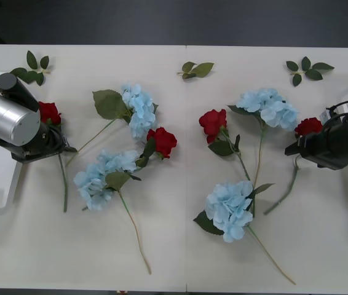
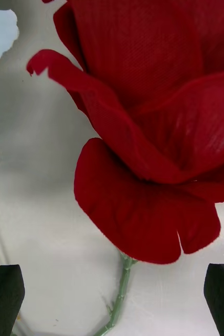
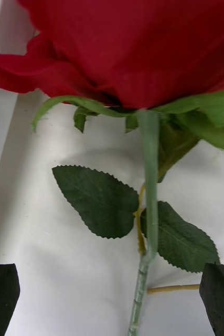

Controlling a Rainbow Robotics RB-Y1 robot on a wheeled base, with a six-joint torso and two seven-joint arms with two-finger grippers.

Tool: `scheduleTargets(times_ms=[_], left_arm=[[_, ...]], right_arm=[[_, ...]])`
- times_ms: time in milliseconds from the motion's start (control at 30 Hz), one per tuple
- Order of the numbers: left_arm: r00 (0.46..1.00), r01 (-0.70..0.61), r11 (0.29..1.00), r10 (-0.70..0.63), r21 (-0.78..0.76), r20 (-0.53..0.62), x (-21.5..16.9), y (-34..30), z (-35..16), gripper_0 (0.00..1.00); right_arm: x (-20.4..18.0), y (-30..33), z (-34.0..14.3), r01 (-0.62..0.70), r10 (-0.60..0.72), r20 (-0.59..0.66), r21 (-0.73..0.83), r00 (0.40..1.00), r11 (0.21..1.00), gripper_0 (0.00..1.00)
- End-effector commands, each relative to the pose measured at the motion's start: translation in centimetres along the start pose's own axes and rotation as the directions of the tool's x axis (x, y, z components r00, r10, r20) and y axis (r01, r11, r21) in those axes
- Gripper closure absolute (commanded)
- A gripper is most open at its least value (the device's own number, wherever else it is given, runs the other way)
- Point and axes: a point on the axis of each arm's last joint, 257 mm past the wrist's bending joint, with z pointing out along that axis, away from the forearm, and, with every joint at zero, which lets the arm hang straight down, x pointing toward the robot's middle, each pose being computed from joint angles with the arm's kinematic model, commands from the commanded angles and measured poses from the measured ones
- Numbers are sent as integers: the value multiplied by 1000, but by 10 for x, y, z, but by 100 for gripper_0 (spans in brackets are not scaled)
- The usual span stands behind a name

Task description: Put the red flowers into the right box and the blue flowers into the left box

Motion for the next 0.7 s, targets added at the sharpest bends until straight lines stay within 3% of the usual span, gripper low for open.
scheduleTargets(times_ms=[33, 567, 700], left_arm=[[999, -26, 1000, 25, 10, 19, -10, -10, -6, 0], [998, -57, 998, 58, -27, 18, -3, -8, 2, 0], [998, -58, 998, 58, -21, 15, 0, -13, 3, 18]], right_arm=[[-18, 1, -7, -7, 7, 31, 7, 999, 1000, 0], [-16, 3, 12, 12, -13, 44, 22, 999, 1000, 0], [-16, 2, 15, 19, -20, 52, 26, 998, 999, 0]])
